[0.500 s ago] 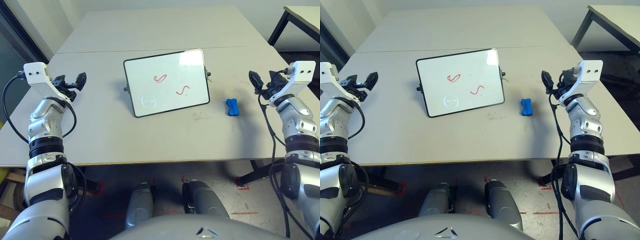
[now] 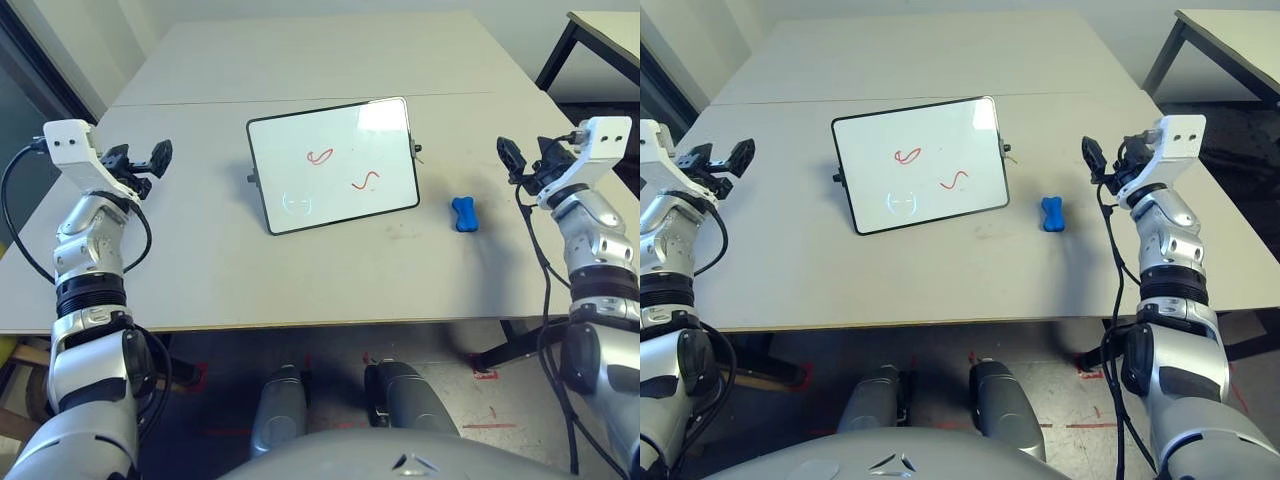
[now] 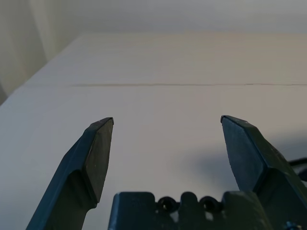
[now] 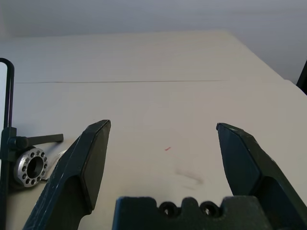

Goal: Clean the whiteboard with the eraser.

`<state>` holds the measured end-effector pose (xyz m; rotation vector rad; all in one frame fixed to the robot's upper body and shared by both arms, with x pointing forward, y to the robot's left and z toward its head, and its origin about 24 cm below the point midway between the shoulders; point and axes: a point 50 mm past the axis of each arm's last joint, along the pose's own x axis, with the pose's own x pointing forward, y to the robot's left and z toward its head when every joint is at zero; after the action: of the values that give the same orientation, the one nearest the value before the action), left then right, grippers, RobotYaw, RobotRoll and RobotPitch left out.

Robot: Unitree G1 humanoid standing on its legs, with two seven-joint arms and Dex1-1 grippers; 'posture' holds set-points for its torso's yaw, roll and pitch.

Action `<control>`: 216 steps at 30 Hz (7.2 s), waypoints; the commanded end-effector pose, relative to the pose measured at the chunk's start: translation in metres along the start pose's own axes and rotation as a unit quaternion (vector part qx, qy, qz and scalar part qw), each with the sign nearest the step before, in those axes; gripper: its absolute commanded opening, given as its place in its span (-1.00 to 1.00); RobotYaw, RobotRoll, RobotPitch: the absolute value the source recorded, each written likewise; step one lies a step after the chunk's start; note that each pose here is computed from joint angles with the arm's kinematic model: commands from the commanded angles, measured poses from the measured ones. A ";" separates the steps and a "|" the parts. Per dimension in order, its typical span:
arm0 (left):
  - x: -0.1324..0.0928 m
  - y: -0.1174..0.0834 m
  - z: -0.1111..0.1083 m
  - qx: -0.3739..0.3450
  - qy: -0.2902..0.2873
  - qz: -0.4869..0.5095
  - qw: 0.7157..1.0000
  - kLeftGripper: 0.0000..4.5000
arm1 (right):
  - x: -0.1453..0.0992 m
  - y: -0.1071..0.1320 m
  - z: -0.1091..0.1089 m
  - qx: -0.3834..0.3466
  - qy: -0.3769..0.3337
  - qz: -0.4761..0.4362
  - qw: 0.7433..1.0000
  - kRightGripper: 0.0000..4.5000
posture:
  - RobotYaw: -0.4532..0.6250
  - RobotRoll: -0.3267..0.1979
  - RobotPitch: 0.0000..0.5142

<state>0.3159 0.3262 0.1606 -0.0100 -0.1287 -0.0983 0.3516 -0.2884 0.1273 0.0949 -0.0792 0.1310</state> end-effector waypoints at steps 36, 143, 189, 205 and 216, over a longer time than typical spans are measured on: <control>-0.042 -0.123 -0.023 0.078 0.086 -0.359 0.926 1.00 | -0.001 0.055 0.044 -0.022 0.424 -0.042 0.904 0.99 | -0.28 0.25 -0.63; -0.034 -0.124 -0.025 0.105 0.082 -0.360 0.923 1.00 | 0.039 0.175 0.039 -0.662 0.216 0.331 0.637 -0.82 | -0.25 0.25 -0.69; -0.036 -0.122 -0.030 0.102 0.088 -0.362 0.923 1.00 | 0.048 0.168 0.025 -0.694 0.228 0.304 0.611 -0.82 | -0.26 0.25 -0.61; -0.037 -0.119 -0.032 0.104 0.090 -0.360 0.923 1.00 | 0.041 0.182 0.014 -0.687 0.217 0.327 0.612 -0.82 | -0.24 0.25 -0.60; -0.040 -0.118 -0.034 0.102 0.094 -0.357 0.924 1.00 | 0.035 0.214 0.010 -0.674 0.198 0.348 0.621 -0.82 | -0.22 0.25 -0.59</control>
<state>0.2711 0.2097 0.1259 0.2511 0.0367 -0.8208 0.3602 -0.0785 0.1647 -1.5237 0.2501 0.8204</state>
